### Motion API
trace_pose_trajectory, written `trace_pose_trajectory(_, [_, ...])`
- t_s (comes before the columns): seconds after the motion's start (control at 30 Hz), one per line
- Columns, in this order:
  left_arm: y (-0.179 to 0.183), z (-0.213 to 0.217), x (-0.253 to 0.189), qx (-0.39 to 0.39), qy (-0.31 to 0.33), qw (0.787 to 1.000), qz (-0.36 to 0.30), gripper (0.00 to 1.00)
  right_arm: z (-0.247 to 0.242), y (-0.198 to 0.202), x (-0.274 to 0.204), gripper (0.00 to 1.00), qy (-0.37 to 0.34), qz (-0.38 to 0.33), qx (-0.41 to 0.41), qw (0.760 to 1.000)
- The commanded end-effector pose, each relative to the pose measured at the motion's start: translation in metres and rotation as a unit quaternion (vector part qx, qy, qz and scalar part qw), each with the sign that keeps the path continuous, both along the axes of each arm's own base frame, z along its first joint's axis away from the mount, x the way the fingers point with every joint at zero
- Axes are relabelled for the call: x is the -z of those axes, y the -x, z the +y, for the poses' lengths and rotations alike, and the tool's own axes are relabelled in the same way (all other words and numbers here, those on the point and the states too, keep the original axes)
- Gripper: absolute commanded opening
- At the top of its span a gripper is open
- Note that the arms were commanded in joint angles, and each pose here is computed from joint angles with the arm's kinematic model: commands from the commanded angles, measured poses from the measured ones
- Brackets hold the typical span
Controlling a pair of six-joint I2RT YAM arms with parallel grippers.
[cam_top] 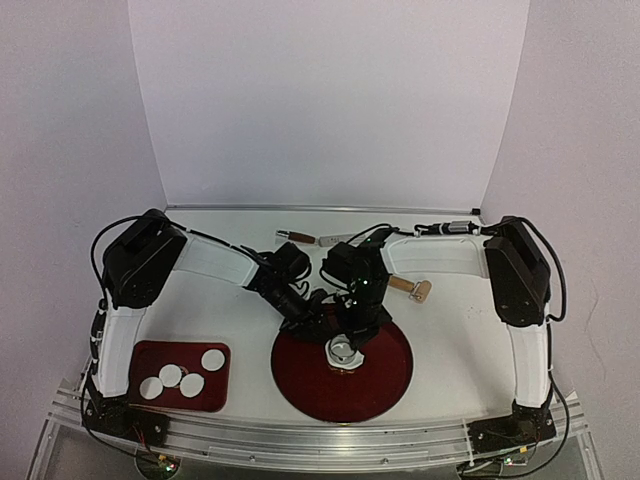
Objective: Roll out the dumpling wrappers from the dough
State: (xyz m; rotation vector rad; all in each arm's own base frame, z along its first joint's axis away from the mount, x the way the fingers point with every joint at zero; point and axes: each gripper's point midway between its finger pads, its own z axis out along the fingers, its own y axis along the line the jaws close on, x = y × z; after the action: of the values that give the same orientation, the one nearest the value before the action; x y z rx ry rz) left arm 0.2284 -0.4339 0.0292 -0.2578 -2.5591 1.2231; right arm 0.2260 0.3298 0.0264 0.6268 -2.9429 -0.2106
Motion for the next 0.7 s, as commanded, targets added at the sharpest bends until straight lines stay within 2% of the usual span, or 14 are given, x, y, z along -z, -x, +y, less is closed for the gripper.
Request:
trace_pose_trajectory(0.0, [-0.001,-0.017,-0.005,0.012,0.014,1.0,-0.017,0.27,0.0,0.003,0.008,0.0,0.024,0.004,-0.009,1.0])
trace_pose_trajectory(0.2, [0.008,-0.023,-0.001,0.025,0.016,1.0,-0.006,0.25,-0.003,0.005,0.012,0.0,0.048,0.001,-0.015,0.999])
trace_pose_trajectory(0.4, [0.017,-0.027,0.006,0.036,0.013,0.999,0.007,0.2,0.003,0.004,0.014,0.0,0.051,-0.001,-0.02,0.998])
trace_pose_trajectory(0.67, [0.023,-0.033,0.015,0.04,0.007,0.999,0.01,0.18,0.009,0.01,0.017,0.0,0.053,0.001,-0.028,0.998])
